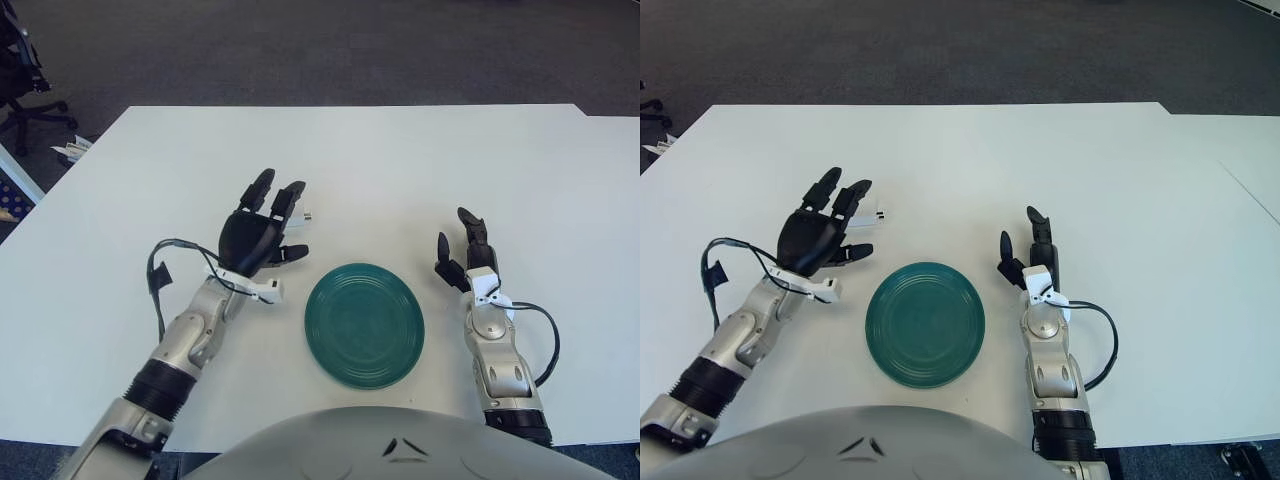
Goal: Put the charger into the plate.
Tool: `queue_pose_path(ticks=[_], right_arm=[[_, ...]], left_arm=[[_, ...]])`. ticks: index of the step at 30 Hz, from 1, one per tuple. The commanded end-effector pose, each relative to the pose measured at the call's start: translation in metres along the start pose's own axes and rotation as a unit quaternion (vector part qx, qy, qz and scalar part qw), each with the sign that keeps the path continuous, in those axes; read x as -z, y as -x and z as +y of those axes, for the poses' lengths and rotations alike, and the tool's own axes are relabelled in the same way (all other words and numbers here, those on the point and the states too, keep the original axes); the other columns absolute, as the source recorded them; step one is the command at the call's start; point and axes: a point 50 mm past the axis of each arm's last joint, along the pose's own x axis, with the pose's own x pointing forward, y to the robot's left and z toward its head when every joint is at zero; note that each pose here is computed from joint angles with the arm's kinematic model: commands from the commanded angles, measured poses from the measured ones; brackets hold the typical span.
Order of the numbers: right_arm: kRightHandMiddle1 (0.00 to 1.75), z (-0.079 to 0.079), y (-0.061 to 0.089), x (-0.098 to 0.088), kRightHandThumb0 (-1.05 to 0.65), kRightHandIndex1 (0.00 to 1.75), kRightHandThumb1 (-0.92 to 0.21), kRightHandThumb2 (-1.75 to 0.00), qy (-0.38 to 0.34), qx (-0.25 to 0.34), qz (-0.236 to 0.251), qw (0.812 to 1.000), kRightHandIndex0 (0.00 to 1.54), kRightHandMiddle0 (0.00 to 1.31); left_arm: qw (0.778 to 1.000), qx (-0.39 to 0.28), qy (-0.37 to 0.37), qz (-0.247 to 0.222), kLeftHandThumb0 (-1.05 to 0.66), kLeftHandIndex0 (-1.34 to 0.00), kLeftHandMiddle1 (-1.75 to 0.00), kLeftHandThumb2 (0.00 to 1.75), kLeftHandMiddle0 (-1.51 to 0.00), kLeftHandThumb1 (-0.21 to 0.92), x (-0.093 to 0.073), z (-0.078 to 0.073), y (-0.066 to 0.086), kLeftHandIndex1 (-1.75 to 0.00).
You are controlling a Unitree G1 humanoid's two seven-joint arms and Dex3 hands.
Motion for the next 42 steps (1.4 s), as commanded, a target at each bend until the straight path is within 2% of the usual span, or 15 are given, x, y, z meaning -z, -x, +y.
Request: queue_pose_path(ticks=[1, 10, 18, 25, 33, 42], right_arm=[[0.38, 0.009, 0.019, 0.056, -0.69, 0.00, -0.92, -0.86, 0.012, -0.030, 0.147, 0.989, 0.14, 0.00], [0.38, 0.009, 0.020, 0.056, -0.69, 0.00, -0.92, -0.86, 0.012, -0.033, 0.146, 0.989, 0.14, 0.00], [0.37, 0.009, 0.021, 0.057, -0.69, 0.00, -0.92, -0.85, 0.012, -0.033, 0.147, 0.989, 0.13, 0.00], [0.36, 0.009, 0.021, 0.059, -0.68, 0.00, -0.92, -0.85, 0.015, -0.033, 0.145, 0.989, 0.14, 0.00], [0.36, 0.009, 0.022, 0.059, -0.69, 0.00, -0.92, -0.85, 0.020, -0.034, 0.144, 0.989, 0.14, 0.00], [0.36, 0.008, 0.023, 0.059, -0.70, 0.00, -0.92, -0.86, 0.015, -0.033, 0.142, 0.989, 0.13, 0.00]], left_arm=[[1.000, 0.006, -0.002, -0.008, -1.05, 0.00, 0.00, 0.68, -0.14, 0.92, 0.002, 0.001, -0.010, -0.59], [1.000, 0.007, -0.006, -0.015, -1.05, 0.00, 0.00, 0.67, -0.10, 0.92, 0.001, -0.003, -0.023, -0.55], [0.999, 0.040, 0.004, -0.018, -1.05, 0.00, 0.00, 0.63, -0.08, 0.92, 0.005, -0.023, -0.037, -0.62], [0.998, 0.062, 0.009, -0.031, -1.05, 0.00, 0.00, 0.58, -0.07, 0.92, 0.008, -0.029, -0.045, -0.66], [0.992, 0.113, 0.040, -0.050, -1.05, -0.01, -0.03, 0.47, -0.17, 0.92, 0.005, -0.035, -0.051, -0.73], [0.979, 0.182, 0.074, -0.053, -1.05, -0.06, -0.03, 0.51, -0.24, 0.92, -0.001, -0.040, -0.053, -0.79]])
